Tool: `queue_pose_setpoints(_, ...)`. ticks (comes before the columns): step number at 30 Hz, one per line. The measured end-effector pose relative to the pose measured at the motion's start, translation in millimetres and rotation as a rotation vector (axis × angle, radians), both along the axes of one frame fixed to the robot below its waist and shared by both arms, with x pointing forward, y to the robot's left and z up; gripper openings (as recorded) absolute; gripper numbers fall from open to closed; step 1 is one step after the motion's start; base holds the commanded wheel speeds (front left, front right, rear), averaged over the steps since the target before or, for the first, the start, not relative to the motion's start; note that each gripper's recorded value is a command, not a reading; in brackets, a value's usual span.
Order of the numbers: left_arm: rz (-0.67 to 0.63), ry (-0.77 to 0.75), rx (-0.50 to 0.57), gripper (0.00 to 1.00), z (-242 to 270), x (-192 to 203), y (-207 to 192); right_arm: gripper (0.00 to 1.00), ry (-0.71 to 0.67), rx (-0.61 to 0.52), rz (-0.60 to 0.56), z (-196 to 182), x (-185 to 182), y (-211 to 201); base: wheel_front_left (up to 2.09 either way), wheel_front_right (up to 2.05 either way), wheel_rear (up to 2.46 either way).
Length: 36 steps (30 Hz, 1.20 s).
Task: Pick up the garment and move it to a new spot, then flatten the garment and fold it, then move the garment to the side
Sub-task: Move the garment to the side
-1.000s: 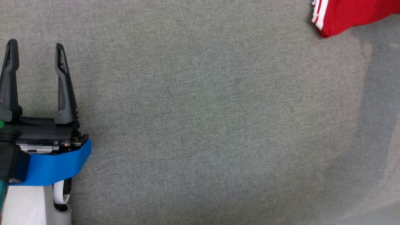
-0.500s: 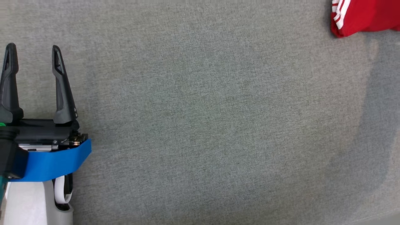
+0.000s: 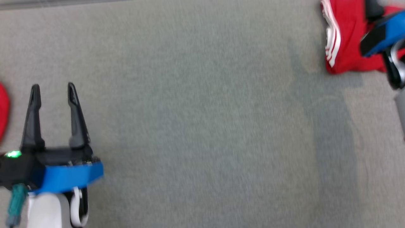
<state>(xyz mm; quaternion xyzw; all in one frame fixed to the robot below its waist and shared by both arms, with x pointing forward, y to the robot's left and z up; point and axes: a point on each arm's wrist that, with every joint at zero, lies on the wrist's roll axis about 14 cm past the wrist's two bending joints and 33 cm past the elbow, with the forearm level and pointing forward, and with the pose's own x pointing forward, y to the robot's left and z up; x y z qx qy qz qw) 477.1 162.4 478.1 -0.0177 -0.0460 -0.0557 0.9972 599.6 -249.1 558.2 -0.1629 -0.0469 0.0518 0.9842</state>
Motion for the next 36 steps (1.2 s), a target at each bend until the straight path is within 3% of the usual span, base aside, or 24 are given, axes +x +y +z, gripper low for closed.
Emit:
queue_pose_setpoints(7,0.057,-0.011,-0.005,1.0,21.7,-39.5,17.3,1.0,-0.056,0.124,0.126,23.4,-36.0,60.6,0.0,0.0,0.0)
queue_pose_setpoints(12,0.074,-0.017,-0.013,1.0,29.9,-60.2,21.5,1.0,-0.021,0.208,0.163,5.4,-77.2,81.3,0.0,0.0,0.0)
queue_pose_setpoints(24,0.069,-0.001,-0.031,1.0,30.5,-93.7,18.0,1.0,0.056,0.318,0.077,-38.3,-164.7,64.4,0.0,0.0,0.0)
queue_pose_setpoints(36,0.067,0.033,-0.034,1.0,21.4,-116.2,17.8,1.0,0.049,0.358,0.034,-48.4,-213.7,67.7,0.0,0.0,0.0)
